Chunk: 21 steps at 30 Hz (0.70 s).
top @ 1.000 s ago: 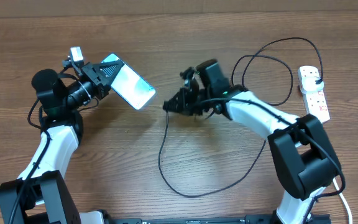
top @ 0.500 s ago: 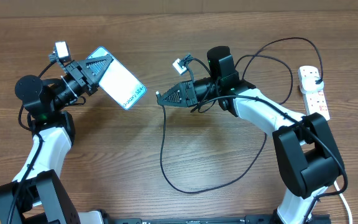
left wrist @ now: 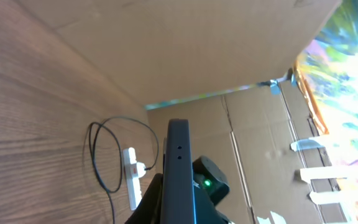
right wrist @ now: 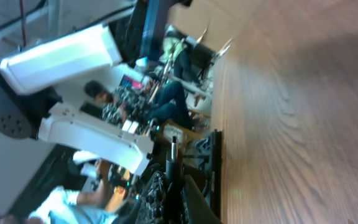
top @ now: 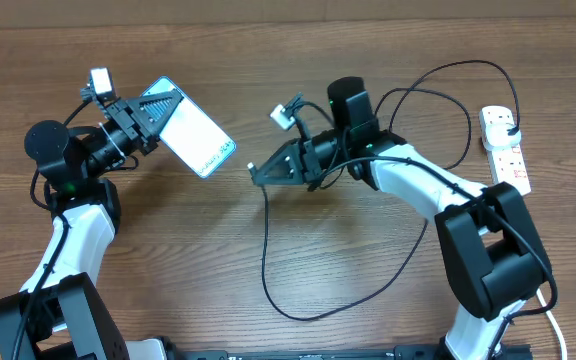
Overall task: Plug charger to phone and switch on socket
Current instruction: 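Lift the plug and carry it toward the phone's bottom edge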
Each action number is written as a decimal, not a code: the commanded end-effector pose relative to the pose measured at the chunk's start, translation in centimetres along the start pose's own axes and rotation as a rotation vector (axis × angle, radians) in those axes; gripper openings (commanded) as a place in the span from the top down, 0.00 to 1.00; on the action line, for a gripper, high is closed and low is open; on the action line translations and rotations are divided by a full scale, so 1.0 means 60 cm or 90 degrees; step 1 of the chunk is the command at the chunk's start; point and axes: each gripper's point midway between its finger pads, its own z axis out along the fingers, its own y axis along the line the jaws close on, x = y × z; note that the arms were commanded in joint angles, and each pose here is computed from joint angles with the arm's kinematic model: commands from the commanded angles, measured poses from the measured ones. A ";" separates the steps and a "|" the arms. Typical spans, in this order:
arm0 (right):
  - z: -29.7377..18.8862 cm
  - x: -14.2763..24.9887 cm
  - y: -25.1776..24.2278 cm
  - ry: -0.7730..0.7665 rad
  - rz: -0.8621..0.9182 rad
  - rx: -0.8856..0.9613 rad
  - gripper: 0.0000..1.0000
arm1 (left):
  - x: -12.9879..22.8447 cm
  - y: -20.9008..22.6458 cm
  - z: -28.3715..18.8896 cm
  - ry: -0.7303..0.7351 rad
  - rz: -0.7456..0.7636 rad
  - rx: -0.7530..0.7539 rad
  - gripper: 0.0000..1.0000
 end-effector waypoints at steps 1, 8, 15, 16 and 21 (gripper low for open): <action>0.029 0.004 0.033 0.026 -0.076 -0.025 0.92 | 0.001 -0.001 0.000 0.012 0.019 -0.006 0.96; 0.045 0.007 0.030 0.030 -0.075 -0.016 0.92 | 0.008 0.013 0.000 0.021 0.005 -0.020 0.96; 0.045 0.006 0.029 0.029 -0.064 -0.013 0.93 | 0.024 0.008 -0.001 0.057 0.041 -0.007 0.96; 0.045 0.005 0.027 0.027 -0.061 -0.009 0.93 | 0.026 0.007 -0.001 0.061 0.040 -0.006 0.96; 0.045 -0.002 0.013 0.011 -0.029 0.024 0.92 | 0.033 0.006 0.004 0.071 0.037 -0.003 0.96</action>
